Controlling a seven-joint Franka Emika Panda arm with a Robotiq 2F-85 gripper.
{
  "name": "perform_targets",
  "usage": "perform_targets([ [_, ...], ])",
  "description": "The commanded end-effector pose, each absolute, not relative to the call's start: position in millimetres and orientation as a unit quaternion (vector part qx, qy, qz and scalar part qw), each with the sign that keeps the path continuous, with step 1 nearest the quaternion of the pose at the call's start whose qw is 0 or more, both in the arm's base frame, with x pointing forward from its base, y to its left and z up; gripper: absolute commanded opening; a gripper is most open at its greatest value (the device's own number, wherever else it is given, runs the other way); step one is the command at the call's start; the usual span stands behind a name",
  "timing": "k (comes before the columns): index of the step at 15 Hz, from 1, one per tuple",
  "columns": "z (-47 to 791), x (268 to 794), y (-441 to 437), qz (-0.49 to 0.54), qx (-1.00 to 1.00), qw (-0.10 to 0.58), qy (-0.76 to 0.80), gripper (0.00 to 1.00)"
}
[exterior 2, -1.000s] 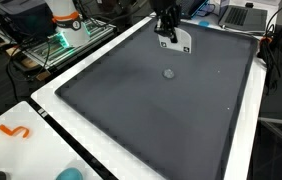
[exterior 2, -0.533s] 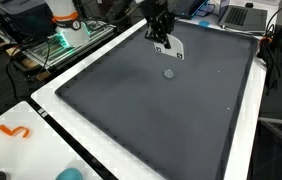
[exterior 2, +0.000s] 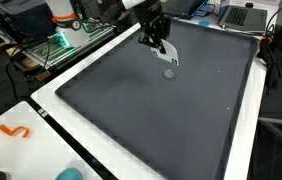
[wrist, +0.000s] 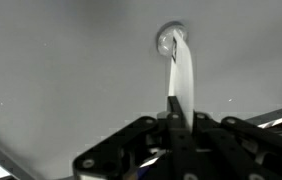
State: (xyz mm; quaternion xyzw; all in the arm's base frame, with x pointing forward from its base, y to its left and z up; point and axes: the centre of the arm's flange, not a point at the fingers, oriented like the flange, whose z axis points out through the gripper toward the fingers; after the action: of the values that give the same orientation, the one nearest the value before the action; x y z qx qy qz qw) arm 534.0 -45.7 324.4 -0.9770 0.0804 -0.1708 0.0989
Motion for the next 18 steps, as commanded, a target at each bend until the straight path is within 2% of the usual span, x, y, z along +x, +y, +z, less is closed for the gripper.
perform_targets([
  [1,321.7,530.8,-43.9,-0.166,-0.978,0.084,0.099,0.01],
  [14,333.4,542.3,-12.0,-0.142,-0.986,0.009,0.093,0.01],
  [18,345.0,546.7,8.0,-0.134,-0.989,0.020,0.060,0.01],
])
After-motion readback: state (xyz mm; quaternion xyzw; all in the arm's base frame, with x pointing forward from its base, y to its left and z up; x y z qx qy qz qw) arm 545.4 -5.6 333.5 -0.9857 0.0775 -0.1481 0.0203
